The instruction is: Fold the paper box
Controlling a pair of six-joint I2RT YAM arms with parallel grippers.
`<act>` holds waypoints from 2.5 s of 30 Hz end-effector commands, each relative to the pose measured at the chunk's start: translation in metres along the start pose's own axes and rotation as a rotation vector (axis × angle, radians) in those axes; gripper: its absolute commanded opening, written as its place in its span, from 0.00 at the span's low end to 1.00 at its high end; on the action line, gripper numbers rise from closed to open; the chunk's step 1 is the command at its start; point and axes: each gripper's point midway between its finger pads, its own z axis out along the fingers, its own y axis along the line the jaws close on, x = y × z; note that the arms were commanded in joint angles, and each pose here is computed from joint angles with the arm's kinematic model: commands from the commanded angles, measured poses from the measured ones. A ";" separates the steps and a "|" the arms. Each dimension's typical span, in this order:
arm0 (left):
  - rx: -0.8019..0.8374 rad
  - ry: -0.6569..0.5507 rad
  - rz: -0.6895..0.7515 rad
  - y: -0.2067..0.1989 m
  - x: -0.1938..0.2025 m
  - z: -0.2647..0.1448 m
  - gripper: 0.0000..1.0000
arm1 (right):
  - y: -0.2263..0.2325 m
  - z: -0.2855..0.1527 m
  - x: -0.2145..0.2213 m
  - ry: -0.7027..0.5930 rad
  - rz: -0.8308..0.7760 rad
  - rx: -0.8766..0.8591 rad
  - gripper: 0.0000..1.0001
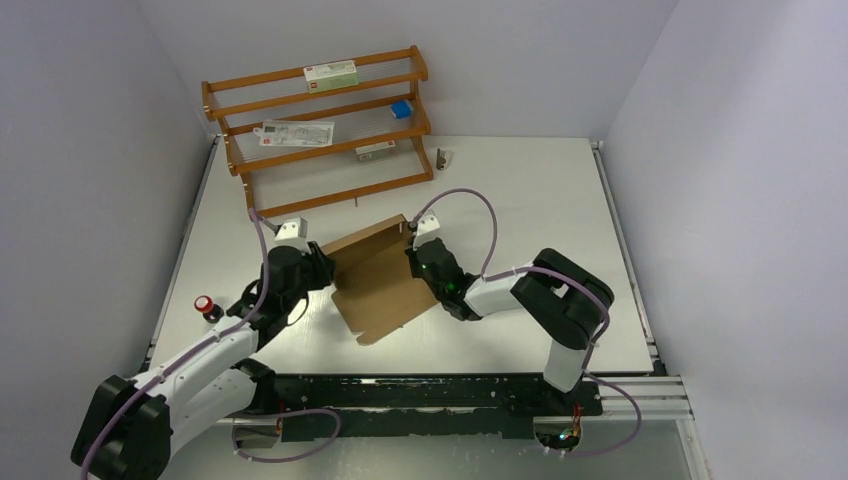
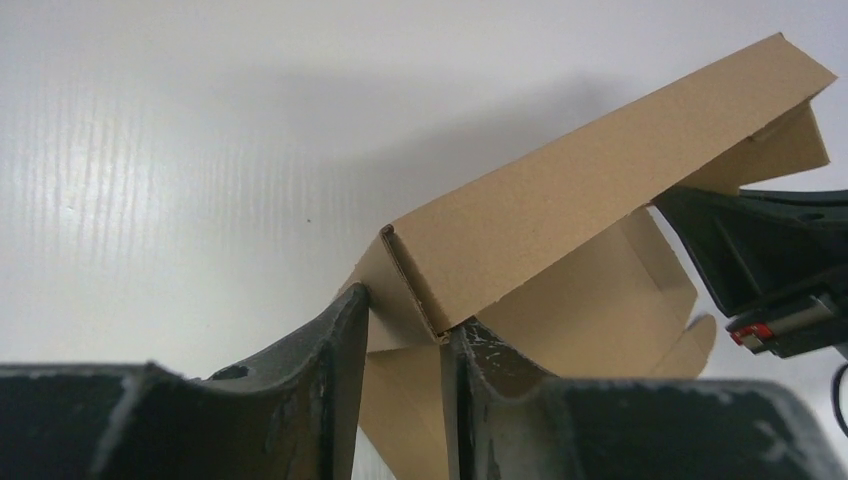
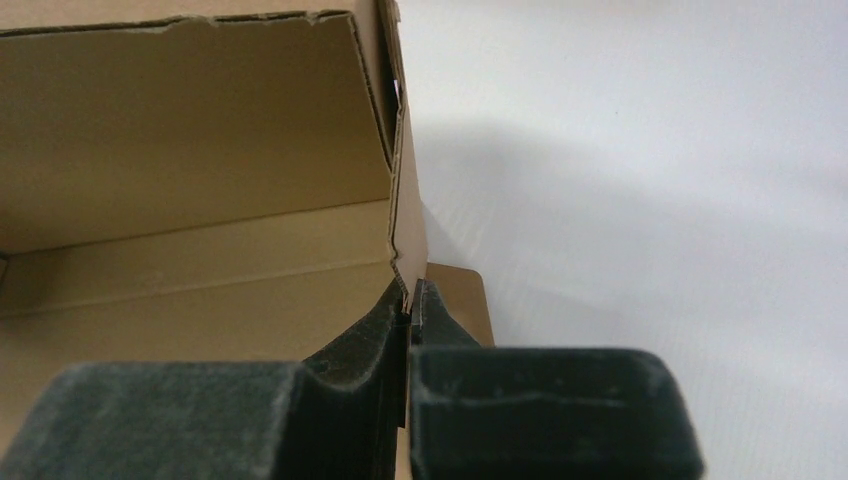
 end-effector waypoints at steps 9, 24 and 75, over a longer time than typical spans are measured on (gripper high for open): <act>0.041 0.061 -0.009 -0.015 -0.004 -0.022 0.60 | 0.002 -0.001 0.026 -0.027 -0.112 -0.056 0.00; 0.129 -0.015 0.197 -0.059 -0.090 -0.031 0.96 | 0.009 0.001 0.024 -0.014 -0.158 -0.094 0.00; 0.485 0.297 0.221 -0.106 -0.032 0.088 0.64 | 0.015 -0.031 -0.005 -0.005 -0.070 -0.434 0.27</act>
